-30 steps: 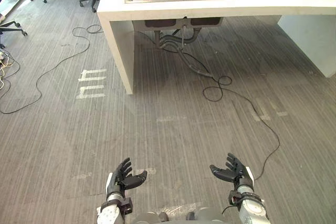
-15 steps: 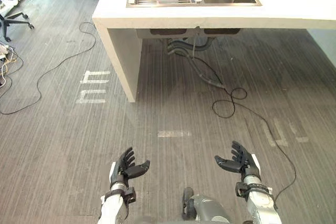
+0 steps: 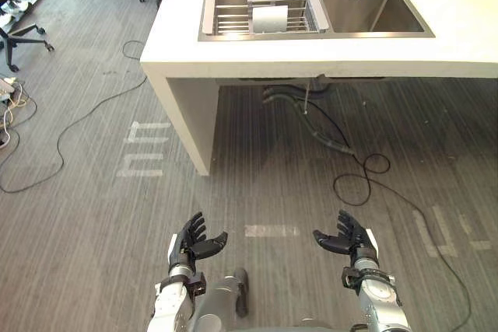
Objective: Walk over to the sink, pick up the cup, carry it to the dishwasher, place the cup inside the dishwasher, then close the dishwasher door
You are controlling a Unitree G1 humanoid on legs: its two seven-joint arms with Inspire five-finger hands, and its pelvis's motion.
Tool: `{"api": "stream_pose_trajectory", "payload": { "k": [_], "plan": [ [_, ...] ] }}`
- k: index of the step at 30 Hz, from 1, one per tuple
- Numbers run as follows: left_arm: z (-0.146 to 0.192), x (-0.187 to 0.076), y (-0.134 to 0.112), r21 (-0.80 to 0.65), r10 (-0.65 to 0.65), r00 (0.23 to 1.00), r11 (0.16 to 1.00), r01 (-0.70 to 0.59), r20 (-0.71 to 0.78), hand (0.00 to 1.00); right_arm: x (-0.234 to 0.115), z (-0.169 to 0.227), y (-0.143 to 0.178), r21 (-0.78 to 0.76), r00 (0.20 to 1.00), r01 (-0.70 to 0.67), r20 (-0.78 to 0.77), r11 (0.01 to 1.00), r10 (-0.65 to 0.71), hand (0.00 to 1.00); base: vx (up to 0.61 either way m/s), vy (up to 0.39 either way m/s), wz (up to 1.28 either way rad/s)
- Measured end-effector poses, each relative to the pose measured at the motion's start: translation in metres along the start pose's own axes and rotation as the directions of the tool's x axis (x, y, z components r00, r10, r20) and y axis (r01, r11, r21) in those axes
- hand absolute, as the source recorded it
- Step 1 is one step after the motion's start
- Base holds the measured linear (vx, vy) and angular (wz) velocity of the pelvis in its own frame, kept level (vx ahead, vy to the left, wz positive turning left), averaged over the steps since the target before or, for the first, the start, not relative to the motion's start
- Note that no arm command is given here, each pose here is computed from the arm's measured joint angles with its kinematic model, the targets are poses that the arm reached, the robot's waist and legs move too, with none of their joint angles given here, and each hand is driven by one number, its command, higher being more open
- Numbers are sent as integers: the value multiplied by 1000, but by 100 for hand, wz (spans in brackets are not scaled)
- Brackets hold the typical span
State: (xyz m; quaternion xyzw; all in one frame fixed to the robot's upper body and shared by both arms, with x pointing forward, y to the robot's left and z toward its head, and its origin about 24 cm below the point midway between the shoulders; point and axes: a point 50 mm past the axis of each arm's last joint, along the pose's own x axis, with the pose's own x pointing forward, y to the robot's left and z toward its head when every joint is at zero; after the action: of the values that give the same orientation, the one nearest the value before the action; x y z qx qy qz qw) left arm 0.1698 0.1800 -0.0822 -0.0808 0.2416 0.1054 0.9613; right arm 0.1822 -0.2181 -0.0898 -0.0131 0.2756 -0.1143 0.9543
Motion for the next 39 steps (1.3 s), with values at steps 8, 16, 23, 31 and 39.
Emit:
{"api": "stream_pose_trajectory", "payload": {
  "k": [8,16,23,31,39],
  "plan": [
    [89,-13,-34,-9,-135,909,989,151,394,90,-3,-11,5,-39,998,-37,-43,999,35,90,373,-23,18],
    [120,-23,-70,-20,-232,817,958,285,528,90,-10,-25,-16,-119,996,-29,-93,992,18,90,385,-182,9],
    [170,-52,-80,-86,-170,654,936,340,737,90,-27,-52,-18,-97,983,-21,-181,995,4,90,224,-33,28],
    [183,-62,-75,-93,-135,595,937,336,793,90,-22,-54,-2,-92,977,-77,-205,993,57,90,120,104,11],
    [171,-61,-84,90,-288,602,937,337,745,90,-13,-44,6,-106,981,-99,-176,989,79,90,117,52,-57]
  ]
}}
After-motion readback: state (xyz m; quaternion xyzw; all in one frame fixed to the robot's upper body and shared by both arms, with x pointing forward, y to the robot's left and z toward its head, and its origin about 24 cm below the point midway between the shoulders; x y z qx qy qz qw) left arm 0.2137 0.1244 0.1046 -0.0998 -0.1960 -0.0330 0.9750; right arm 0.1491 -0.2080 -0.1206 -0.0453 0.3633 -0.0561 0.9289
